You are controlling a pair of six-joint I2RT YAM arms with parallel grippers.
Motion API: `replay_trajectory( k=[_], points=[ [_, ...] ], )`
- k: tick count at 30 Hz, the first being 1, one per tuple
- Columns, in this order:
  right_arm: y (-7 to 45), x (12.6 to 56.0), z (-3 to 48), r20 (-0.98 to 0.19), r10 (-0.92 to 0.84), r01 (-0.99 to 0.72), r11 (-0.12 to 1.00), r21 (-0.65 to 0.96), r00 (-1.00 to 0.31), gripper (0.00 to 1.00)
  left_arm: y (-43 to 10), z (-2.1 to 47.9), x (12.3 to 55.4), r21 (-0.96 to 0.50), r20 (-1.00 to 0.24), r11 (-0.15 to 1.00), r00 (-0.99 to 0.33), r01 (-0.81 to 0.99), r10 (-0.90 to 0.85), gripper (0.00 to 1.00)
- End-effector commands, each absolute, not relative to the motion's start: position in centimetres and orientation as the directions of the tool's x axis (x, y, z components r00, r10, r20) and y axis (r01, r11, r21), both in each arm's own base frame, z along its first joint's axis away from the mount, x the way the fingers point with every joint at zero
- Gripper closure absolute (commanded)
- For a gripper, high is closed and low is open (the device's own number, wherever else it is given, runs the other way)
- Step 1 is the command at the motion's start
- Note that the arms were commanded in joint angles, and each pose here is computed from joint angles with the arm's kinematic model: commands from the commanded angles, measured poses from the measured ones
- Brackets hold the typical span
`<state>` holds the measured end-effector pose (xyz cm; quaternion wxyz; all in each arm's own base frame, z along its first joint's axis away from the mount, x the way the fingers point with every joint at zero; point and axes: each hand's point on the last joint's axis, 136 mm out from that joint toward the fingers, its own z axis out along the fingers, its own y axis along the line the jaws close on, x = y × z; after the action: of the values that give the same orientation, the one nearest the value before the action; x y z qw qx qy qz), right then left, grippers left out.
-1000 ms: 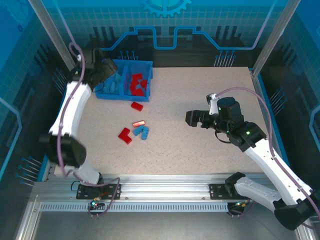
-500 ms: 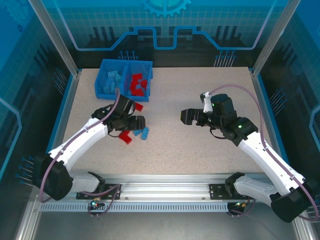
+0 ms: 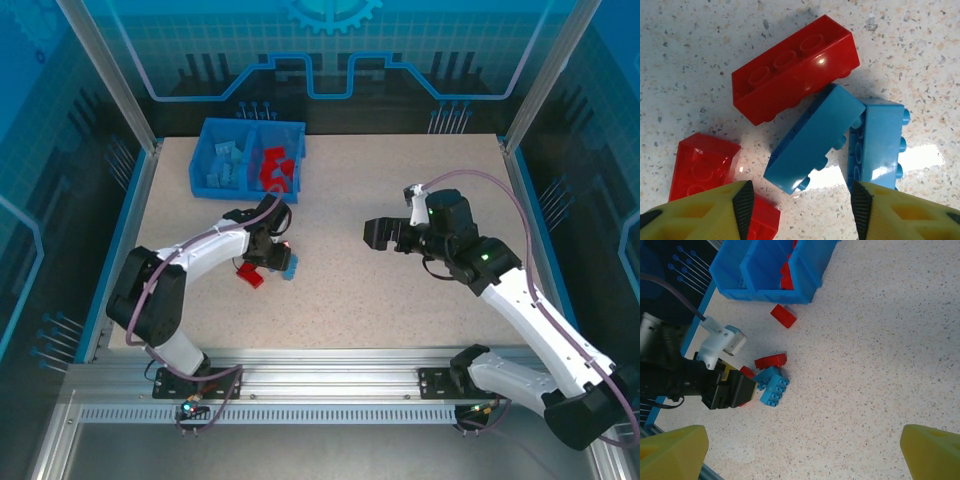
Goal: Sort the legos into containers by color
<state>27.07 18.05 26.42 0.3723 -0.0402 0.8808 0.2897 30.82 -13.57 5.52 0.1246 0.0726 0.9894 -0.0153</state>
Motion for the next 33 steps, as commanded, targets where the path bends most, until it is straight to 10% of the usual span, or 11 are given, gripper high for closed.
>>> replay_trajectory(
  k=[1,33],
  points=[
    [17.1,27.1,26.4,-0.679,0.163,-0.258,0.842,0.474,-0.715,0.0,-14.2,5.2,31.8,-0.005,-0.25,0.983,-0.952,0.182,0.175,0.48],
    [17.5,27.2,27.0,-0.676,0.172,-0.264,0.83,0.491,-0.717,0.0,-15.0,4.6,32.9,-0.029,-0.244,0.989,-0.961,0.145,0.134,0.78]
  ],
)
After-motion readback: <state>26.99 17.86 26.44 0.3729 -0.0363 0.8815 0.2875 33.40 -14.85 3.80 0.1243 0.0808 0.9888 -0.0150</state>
